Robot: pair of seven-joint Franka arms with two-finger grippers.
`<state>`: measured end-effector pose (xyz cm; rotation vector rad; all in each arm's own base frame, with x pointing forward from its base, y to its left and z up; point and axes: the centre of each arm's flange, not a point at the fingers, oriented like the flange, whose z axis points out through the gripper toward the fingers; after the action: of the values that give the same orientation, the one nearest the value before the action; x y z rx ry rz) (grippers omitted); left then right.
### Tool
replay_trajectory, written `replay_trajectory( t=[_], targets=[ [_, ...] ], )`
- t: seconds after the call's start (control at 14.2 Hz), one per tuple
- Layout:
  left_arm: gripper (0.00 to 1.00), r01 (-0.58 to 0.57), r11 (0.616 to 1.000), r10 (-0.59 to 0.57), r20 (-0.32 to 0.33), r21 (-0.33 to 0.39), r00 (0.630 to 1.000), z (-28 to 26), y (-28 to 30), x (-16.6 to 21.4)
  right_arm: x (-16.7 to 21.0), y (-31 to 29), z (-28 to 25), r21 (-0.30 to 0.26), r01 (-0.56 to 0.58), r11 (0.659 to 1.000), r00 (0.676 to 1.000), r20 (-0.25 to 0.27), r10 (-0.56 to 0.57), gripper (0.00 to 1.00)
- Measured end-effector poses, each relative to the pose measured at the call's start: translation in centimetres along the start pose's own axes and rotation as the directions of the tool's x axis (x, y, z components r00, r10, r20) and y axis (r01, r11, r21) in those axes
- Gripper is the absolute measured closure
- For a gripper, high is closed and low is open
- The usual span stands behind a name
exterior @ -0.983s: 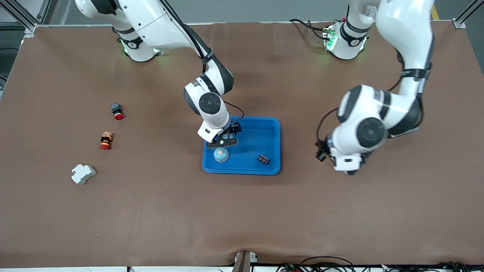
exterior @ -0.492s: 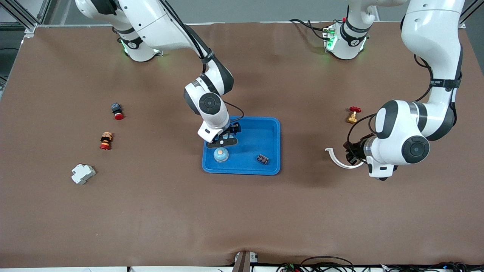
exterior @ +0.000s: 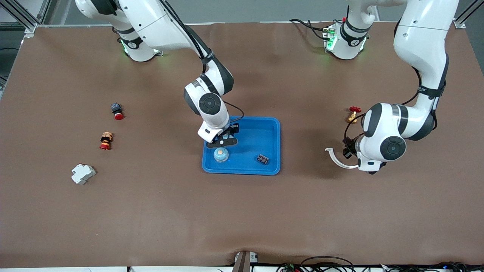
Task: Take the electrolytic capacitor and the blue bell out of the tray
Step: 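Lift the capacitor toward the white arch while the right gripper lifts the bell, then lower the capacitor inside the arch while the right gripper carries the bell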
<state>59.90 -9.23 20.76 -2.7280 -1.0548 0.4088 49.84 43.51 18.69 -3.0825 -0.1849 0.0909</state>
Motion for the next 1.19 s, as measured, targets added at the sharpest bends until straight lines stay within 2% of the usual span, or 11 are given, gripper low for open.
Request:
replay_trajectory(
  t=[0.42,0.56,0.77,0.84,1.19],
  targets=[
    [0.67,-0.026,1.000,0.026,-0.030,0.010,0.999,1.7,0.9,0.3,0.1,-0.1,-0.3,0.000,-0.014,1.000,1.000,0.006,0.014,0.35],
    [0.67,-0.025,1.000,0.026,-0.032,0.006,0.999,1.8,1.0,0.4,0.3,-0.4,-1.7,-0.018,-0.018,1.000,0.999,0.044,0.019,0.35],
    [0.67,-0.026,1.000,0.026,-0.042,-0.001,0.999,1.5,1.5,0.9,1.4,0.5,-7.1,-0.045,-0.039,0.998,0.993,0.107,0.044,0.35],
    [0.62,-0.027,1.000,0.027,-0.044,-0.003,0.999,1.5,1.7,1.0,1.8,1.6,-9.3,-0.047,-0.045,0.998,0.991,0.121,0.051,0.35],
    [0.12,-0.028,1.000,0.027,-0.049,-0.008,0.998,1.3,2.2,1.2,3.8,11.3,-18.7,-0.015,0.050,0.999,0.981,0.189,-0.046,0.35]
  ],
)
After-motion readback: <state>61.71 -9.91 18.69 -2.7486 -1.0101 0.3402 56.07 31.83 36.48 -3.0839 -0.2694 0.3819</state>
